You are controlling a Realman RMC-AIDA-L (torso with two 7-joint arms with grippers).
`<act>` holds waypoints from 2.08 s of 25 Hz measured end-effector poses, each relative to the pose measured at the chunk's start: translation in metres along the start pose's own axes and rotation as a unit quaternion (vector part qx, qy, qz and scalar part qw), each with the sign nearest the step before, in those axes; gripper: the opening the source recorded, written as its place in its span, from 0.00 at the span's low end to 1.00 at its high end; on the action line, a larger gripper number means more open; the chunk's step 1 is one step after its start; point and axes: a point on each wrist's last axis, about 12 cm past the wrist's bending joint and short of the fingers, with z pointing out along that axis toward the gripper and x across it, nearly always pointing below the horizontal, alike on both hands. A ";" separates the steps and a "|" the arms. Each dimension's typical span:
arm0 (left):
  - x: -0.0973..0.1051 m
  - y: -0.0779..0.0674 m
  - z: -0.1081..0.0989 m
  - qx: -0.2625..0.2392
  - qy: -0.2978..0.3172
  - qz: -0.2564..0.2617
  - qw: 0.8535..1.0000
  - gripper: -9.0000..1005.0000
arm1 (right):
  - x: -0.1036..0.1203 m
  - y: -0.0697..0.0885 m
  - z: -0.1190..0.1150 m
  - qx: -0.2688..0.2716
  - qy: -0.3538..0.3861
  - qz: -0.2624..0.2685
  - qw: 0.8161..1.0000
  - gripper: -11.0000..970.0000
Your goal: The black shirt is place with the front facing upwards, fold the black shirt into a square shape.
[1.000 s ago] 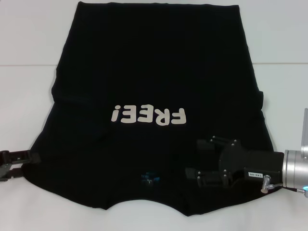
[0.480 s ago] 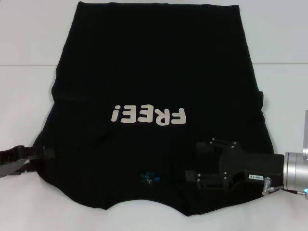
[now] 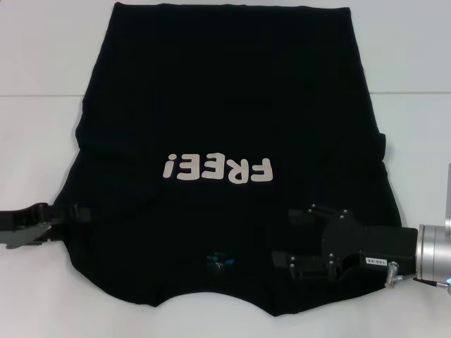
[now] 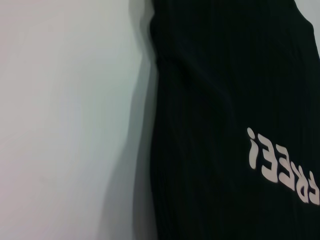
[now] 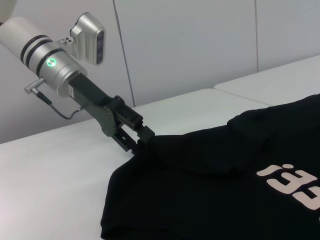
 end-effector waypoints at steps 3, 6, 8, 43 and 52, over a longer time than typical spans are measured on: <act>-0.002 0.001 0.000 -0.005 -0.006 0.000 1.000 0.81 | 0.000 0.000 0.000 0.000 0.000 0.001 1.000 0.95; -0.004 0.001 0.001 -0.012 -0.010 0.000 1.000 0.81 | 0.000 0.000 0.000 0.000 0.000 0.004 1.000 0.95; -0.005 0.001 0.001 -0.016 -0.013 0.003 1.000 0.77 | 0.000 0.000 0.000 0.000 -0.001 0.005 1.000 0.95; -0.007 0.004 0.003 -0.030 -0.020 0.010 0.999 0.02 | -0.008 -0.007 -0.011 0.015 -0.018 0.034 0.999 0.95; -0.008 0.002 0.003 -0.028 -0.019 0.017 0.999 0.02 | -0.038 -0.038 -0.073 0.094 0.029 0.206 0.974 0.94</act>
